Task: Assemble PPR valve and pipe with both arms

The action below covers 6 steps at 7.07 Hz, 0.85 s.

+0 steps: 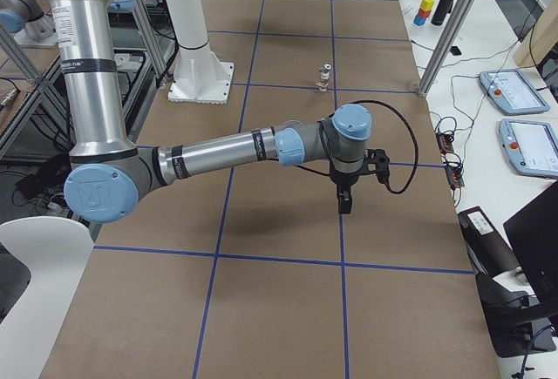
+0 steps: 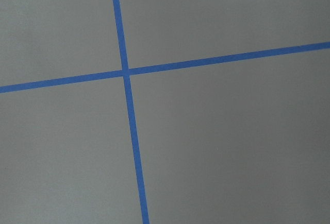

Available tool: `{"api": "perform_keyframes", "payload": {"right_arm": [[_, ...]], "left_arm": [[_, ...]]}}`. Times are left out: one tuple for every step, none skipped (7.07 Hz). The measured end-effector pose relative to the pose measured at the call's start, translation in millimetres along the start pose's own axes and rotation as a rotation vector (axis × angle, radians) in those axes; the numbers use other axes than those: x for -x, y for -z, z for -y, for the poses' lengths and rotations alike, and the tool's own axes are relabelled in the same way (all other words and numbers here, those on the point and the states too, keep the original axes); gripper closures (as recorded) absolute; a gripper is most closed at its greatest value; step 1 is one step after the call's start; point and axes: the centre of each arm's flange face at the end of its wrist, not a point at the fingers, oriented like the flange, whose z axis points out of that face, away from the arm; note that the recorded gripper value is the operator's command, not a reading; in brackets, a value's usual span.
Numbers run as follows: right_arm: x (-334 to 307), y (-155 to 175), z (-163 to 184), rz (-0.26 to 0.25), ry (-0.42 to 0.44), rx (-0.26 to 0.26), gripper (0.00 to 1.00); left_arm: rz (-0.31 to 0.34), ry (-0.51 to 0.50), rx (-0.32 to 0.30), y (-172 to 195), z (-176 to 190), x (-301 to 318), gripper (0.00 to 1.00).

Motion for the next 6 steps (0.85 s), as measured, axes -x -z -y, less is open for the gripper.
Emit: {"api": "perform_keyframes", "payload": {"right_arm": [[0.0, -0.1, 0.0, 0.0, -0.001, 0.0, 0.0], [0.1, 0.0, -0.1, 0.001, -0.001, 0.0, 0.0], [0.2, 0.2, -0.1, 0.001, -0.001, 0.0, 0.0], [0.5, 0.4, -0.1, 0.001, -0.001, 0.0, 0.0], [0.6, 0.5, -0.1, 0.002, -0.001, -0.001, 0.0], [0.5, 0.4, -0.1, 0.002, -0.001, -0.001, 0.0]], "left_arm": [[0.0, -0.006, -0.006, 3.0, 1.3, -2.9, 0.01], [0.0, -0.014, -0.014, 6.8, 2.6, -6.5, 0.01], [0.0, -0.018, -0.018, 8.5, 2.9, -8.2, 0.01], [0.0, -0.019, -0.019, 9.1, 2.9, -8.8, 0.01], [0.0, -0.019, -0.019, 9.0, 2.5, -8.6, 0.01], [0.0, -0.019, -0.018, 8.8, 2.1, -8.4, 0.01]]}}
